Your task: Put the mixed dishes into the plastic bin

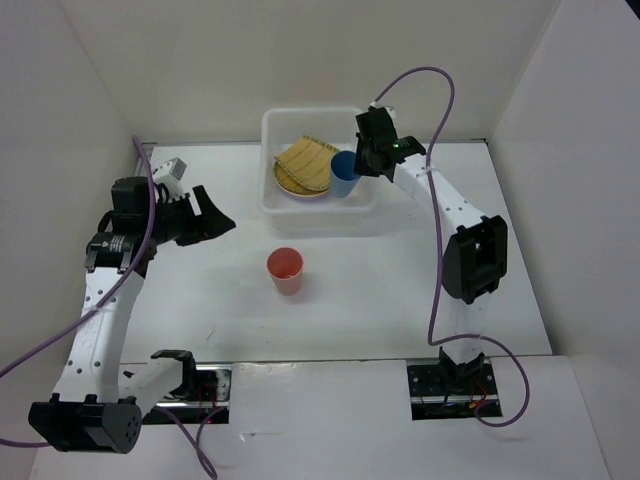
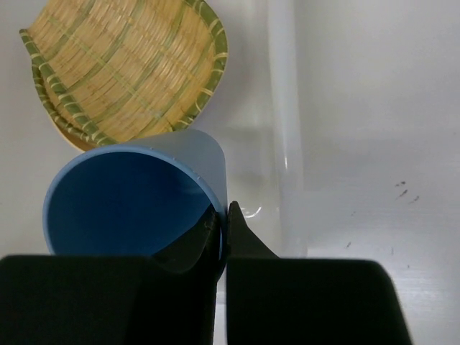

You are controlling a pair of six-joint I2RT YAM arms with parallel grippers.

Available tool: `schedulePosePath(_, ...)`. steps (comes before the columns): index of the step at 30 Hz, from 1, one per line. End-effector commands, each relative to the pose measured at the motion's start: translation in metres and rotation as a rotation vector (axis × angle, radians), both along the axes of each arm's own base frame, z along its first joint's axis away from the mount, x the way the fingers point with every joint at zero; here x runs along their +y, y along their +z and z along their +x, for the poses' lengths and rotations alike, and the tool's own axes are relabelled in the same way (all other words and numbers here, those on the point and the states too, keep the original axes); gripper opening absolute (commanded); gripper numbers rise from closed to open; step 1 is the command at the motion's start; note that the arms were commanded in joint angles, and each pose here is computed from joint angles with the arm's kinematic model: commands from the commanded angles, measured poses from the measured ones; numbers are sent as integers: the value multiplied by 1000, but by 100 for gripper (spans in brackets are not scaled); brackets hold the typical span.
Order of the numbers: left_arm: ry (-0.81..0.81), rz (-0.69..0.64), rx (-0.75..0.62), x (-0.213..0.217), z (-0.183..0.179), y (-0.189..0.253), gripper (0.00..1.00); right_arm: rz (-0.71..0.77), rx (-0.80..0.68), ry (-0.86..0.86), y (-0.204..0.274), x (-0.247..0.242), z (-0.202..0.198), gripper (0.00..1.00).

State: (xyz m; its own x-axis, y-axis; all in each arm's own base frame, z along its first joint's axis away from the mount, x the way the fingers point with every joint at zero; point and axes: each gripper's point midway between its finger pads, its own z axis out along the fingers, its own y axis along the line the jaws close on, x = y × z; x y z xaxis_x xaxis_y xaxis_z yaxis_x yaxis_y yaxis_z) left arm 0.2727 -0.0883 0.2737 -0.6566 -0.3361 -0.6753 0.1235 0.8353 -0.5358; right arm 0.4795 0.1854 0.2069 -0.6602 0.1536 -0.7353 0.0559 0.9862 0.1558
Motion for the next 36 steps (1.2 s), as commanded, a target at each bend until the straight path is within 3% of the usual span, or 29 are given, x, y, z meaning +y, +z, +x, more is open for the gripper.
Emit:
schedulePosePath(1, -56, 37, -9, -7, 1, -6, 78, 27, -81, 28, 24, 14, 21, 0)
schedulePosePath(12, -139, 124, 100, -37, 10, -50, 74, -11, 21, 35, -15, 14, 15, 0)
schedulePosePath(24, -183, 138, 134, -57, 9, -67, 74, -4, -48, 40, 33, 18, 2, 0)
schedulePosePath(36, -186, 148, 151, -59, 11, -75, 74, -44, -4, 47, 46, 4, -22, 0)
